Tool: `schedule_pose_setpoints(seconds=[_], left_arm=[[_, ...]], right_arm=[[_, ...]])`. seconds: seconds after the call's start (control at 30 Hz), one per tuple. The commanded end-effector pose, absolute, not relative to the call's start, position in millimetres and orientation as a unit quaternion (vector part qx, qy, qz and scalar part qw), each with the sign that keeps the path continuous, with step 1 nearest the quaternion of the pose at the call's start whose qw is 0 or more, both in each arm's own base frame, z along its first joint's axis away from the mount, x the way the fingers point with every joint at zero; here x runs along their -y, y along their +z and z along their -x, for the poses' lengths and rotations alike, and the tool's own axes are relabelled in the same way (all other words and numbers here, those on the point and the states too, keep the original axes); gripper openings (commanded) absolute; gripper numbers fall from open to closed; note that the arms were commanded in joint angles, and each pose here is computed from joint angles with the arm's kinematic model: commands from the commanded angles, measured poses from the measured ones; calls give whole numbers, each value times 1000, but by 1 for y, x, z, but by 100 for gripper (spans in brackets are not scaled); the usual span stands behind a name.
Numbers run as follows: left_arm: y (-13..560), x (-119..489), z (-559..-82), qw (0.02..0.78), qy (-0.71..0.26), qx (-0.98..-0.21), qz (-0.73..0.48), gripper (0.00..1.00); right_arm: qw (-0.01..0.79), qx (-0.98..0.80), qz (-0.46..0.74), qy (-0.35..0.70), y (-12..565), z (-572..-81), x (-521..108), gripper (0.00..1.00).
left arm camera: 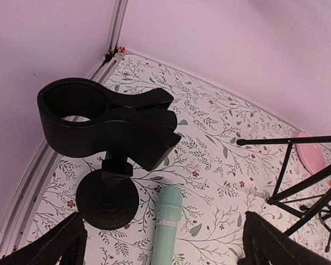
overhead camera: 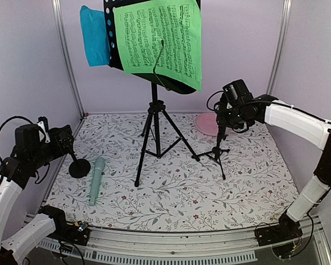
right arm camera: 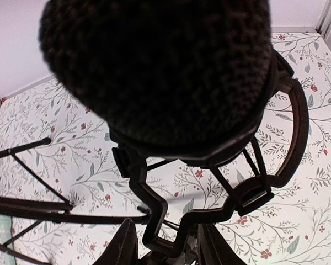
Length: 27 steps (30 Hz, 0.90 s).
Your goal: Pack up the instrument practice props
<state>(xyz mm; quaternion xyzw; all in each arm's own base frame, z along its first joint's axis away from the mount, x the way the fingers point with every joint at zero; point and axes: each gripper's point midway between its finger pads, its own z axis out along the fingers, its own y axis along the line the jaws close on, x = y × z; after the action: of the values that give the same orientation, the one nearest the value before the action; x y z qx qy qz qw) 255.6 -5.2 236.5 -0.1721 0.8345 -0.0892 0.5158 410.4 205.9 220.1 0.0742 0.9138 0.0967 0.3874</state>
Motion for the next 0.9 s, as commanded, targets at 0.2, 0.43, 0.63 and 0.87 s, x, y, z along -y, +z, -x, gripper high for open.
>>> schedule_pose_setpoints(seconds=[0.2, 0.43, 0.63, 0.87], left_arm=[[236, 6, -258, 522, -86, -833, 164, 99], [235, 12, -259, 518, -92, -837, 153, 99], [235, 17, -259, 518, -96, -838, 143, 99], [236, 23, -259, 521, -103, -837, 130, 99]], right_arm=[[414, -899, 37, 139, 255, -344, -188, 14], [383, -880, 123, 253, 262, -293, -213, 16], [361, -860, 170, 318, 255, -258, -233, 18], [327, -816, 299, 371, 255, -201, -287, 18]])
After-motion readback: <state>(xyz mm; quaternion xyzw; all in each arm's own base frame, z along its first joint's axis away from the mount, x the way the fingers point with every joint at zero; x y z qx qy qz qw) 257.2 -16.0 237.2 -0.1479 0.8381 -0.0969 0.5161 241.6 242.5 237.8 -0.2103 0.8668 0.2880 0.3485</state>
